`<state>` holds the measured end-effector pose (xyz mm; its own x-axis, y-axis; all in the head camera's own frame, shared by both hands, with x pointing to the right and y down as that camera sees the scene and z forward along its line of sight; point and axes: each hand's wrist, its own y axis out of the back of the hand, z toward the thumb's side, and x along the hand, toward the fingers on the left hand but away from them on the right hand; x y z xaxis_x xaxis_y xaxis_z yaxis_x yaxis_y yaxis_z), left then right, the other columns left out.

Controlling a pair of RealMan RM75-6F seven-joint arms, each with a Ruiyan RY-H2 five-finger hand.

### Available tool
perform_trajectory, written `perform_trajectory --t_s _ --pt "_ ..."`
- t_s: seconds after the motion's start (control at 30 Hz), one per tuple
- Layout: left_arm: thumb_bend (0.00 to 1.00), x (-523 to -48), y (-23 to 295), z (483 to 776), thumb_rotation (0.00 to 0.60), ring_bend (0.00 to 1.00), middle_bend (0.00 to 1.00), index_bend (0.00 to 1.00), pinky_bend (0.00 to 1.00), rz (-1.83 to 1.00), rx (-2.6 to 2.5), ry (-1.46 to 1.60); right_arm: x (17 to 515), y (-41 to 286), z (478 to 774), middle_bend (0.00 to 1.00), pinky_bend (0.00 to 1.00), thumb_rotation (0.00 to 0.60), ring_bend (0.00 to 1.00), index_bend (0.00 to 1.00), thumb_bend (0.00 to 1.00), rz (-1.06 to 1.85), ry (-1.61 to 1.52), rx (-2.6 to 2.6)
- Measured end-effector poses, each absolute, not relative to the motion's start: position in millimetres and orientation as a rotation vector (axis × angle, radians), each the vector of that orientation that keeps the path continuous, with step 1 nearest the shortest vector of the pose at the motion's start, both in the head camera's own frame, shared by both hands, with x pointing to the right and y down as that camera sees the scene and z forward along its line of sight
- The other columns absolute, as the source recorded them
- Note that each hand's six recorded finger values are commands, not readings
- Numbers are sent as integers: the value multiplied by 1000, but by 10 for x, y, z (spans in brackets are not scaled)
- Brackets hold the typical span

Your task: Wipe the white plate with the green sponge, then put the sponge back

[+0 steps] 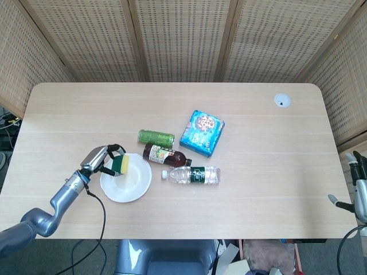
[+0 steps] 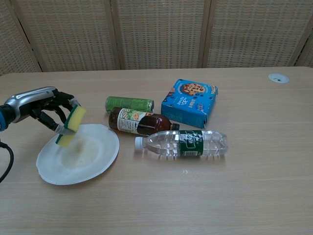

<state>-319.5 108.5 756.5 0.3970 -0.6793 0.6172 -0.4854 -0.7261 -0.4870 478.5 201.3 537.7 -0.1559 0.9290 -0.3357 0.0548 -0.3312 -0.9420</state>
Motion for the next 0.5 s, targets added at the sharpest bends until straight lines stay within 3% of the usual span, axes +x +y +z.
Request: perform_trajectory --t_s 0.5 --pt "37 -3178 1181 7829 600 309 336 521 357 -1336 -2377 969 4798 2007 5369 0 0 600 0 0 0 1574 -1186 -1402"
